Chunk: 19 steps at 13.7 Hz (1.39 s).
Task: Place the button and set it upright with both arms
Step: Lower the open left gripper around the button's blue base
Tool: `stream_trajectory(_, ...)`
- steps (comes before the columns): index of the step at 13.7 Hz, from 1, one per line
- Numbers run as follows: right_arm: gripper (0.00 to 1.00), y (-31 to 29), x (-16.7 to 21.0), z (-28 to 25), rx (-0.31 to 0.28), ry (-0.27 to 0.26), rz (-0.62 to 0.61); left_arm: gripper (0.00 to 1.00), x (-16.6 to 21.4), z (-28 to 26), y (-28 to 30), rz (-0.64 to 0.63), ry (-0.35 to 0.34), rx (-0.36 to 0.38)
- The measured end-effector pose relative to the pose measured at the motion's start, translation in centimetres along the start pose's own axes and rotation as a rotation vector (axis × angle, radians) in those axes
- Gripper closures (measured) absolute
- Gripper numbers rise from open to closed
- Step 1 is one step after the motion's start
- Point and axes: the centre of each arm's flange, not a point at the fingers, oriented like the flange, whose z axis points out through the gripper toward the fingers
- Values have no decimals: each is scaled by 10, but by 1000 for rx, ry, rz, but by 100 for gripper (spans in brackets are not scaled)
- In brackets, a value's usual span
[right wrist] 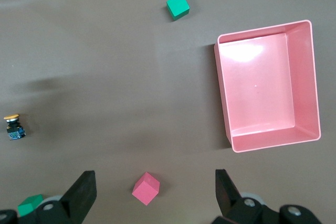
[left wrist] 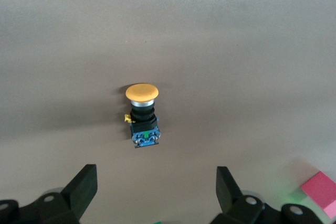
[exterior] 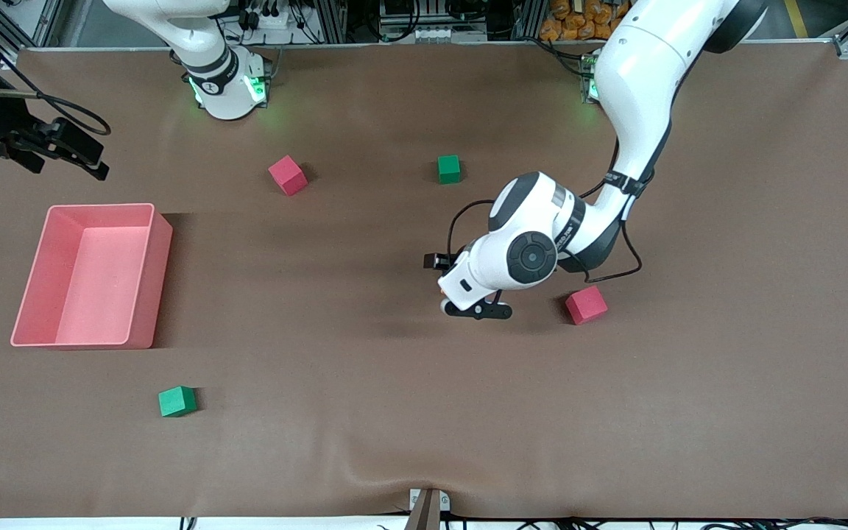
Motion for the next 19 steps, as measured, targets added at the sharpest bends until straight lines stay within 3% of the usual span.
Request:
stream_trajectory(9,0,8,1,-5,2,18,-14,0,22,40,-19,60,-38,12)
stream_trajectory(19,0,8,1,-8,3,25,-19,17,23,63,-24,54,-87,29)
